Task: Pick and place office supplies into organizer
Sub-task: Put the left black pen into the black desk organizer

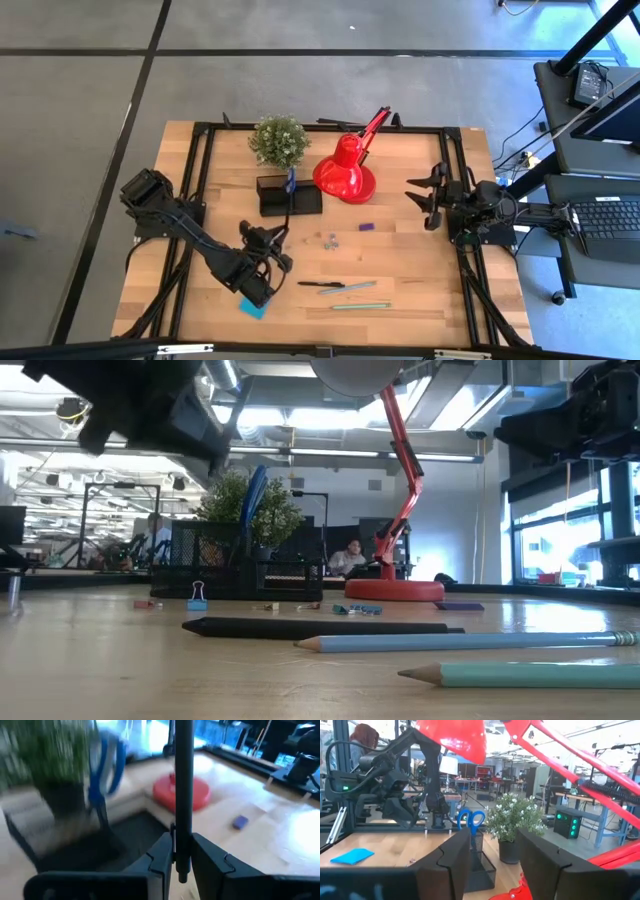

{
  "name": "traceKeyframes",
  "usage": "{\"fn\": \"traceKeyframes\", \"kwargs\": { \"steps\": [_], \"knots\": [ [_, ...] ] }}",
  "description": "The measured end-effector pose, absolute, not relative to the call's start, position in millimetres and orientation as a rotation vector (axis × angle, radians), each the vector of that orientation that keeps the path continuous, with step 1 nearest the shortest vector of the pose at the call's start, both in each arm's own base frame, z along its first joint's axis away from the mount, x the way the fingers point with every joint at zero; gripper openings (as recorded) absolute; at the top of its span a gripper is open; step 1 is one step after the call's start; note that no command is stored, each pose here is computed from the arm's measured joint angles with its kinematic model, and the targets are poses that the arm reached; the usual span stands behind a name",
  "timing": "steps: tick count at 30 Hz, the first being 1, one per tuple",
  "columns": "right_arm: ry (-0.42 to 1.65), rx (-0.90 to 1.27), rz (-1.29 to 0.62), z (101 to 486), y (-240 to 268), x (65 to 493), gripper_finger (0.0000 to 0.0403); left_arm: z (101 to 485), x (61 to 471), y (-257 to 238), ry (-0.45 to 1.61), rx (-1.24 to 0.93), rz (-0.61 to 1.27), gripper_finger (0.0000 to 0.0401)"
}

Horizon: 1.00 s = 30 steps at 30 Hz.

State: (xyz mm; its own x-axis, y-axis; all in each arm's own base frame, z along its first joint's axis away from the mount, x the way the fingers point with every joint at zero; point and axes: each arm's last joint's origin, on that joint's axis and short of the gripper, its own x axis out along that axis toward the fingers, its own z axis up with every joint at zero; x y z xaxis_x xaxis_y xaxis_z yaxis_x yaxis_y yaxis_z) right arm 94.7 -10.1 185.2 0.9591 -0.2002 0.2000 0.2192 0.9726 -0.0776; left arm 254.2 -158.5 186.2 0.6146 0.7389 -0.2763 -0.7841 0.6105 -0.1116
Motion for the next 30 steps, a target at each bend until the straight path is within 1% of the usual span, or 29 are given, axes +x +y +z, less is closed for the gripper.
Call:
{"fn": "traceKeyframes", "kwargs": {
  "steps": [5, 8, 12, 16, 18, 21, 24, 30],
  "knots": [
    [-0.245, -0.155, -0.225, 190.8, -10.1, 93.4, 0.0162, 189.6, 256.7, -153.5, 0.248, 0.118, 0.888, 0.0058],
    [-0.273, -0.155, -0.227, 193.4, -10.0, 92.6, 0.0162, 190.9, 259.2, -148.8, 0.322, 0.353, 0.889, 0.0058],
    [-0.274, -0.175, -0.230, 193.7, -10.0, 92.5, 0.0162, 192.1, 263.5, -140.8, 0.406, 0.581, 0.901, 0.0058],
    [-0.275, -0.177, -0.230, 193.8, -10.0, 92.5, 0.0162, 195.8, 266.1, -133.1, 0.474, 0.698, 0.905, 0.0058],
    [-0.275, -0.171, -0.229, 193.8, -10.0, 92.5, 0.0162, 201.6, 265.1, -129.6, 0.475, 0.753, 0.922, 0.0058],
    [-0.278, -0.149, -0.226, 193.8, -10.0, 92.5, 0.0162, 218.7, 257.2, -124.9, 0.450, 0.807, 0.948, 0.0058],
    [-0.278, -0.148, -0.226, 193.8, -10.0, 92.5, 0.0162, 239.6, 245.2, -117.8, 0.457, 0.814, 0.942, 0.0058],
    [-0.290, -0.151, -0.227, 194.9, -10.0, 92.2, 0.0162, 272.2, 226.8, -99.1, 0.593, 0.921, 0.878, 0.0058]
  ]
}}
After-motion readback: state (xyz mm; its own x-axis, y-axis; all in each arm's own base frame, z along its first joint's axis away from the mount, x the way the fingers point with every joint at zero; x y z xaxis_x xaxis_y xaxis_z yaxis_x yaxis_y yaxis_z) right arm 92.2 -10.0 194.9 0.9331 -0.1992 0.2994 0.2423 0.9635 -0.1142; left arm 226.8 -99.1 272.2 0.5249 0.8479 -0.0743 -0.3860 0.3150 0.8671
